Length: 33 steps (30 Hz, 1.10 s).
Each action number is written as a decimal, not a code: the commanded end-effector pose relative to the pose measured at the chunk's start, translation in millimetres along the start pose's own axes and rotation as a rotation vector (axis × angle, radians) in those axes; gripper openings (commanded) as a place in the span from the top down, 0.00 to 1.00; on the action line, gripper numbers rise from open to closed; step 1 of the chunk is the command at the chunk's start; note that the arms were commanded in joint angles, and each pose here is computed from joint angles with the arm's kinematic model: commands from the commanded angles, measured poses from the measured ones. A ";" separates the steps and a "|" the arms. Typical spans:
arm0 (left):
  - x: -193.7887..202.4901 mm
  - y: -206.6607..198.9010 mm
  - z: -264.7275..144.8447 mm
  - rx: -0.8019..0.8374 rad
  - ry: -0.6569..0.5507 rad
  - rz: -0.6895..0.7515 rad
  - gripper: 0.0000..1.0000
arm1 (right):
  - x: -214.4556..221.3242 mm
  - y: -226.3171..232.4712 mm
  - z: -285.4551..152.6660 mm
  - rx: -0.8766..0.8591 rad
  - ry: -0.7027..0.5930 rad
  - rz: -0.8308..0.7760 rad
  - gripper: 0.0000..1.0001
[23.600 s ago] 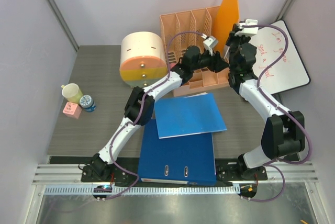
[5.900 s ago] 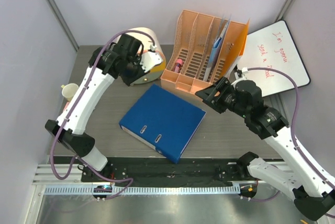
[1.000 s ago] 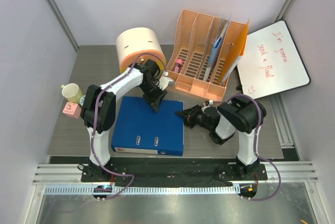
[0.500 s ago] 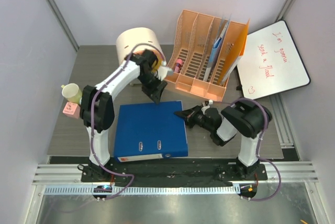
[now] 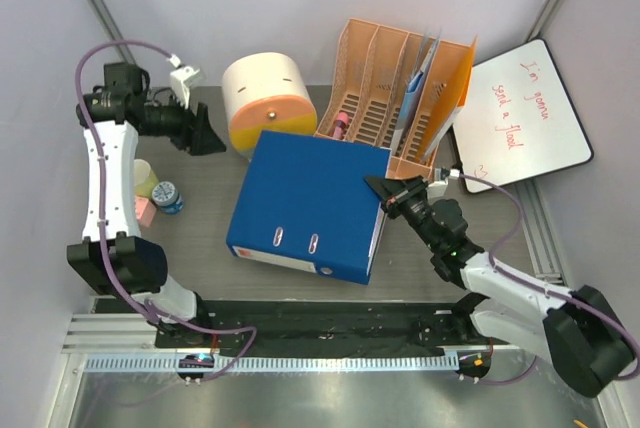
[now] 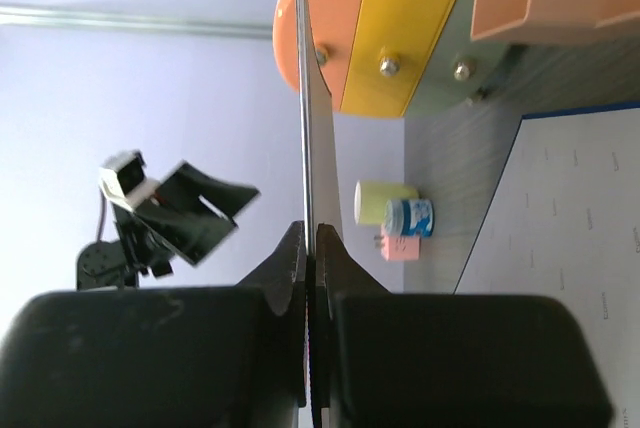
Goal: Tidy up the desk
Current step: Pick up the folder from the center of the board, then place the folder at the center of the board.
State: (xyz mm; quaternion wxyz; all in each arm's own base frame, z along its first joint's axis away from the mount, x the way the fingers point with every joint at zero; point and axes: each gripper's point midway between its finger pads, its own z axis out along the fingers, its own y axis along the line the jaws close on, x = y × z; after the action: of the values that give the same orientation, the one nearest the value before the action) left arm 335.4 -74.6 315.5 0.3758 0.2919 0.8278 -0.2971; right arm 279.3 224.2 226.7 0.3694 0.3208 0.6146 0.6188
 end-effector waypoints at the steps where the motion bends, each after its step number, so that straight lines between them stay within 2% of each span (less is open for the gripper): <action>1: 58.7 -44.4 -15.2 0.252 0.051 -0.262 0.41 | -37.4 27.9 -3.6 -0.019 -0.197 -0.010 0.99; 5: 51.8 -20.4 -22.6 0.267 -0.057 -0.408 0.48 | -51.6 48.6 -13.8 -0.063 -0.265 -0.009 0.99; 9: 67.1 -10.2 -2.1 0.358 -0.050 -0.567 0.56 | -58.9 68.5 -18.1 -0.098 -0.294 -0.011 0.99; 11: 83.1 -15.1 14.2 0.397 0.022 -0.596 0.58 | -60.8 77.4 -19.0 -0.111 -0.302 -0.010 0.99; 17: 137.6 -59.8 39.1 0.494 0.224 -0.520 0.48 | -62.8 83.7 -19.6 -0.124 -0.311 -0.008 0.99; 25: 149.9 -75.1 40.1 0.524 0.241 -0.463 0.45 | -62.0 94.2 -19.5 -0.143 -0.304 -0.007 0.99; 33: 148.4 -80.8 51.3 0.587 0.227 -0.531 0.47 | -65.3 99.6 -22.6 -0.169 -0.320 0.006 0.99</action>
State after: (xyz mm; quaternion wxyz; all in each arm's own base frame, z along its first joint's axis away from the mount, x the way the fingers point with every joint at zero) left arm 268.4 -107.9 160.8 0.2025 0.2771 0.7976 -0.4960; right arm 288.8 177.8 252.5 0.4502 0.3761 0.6007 0.5431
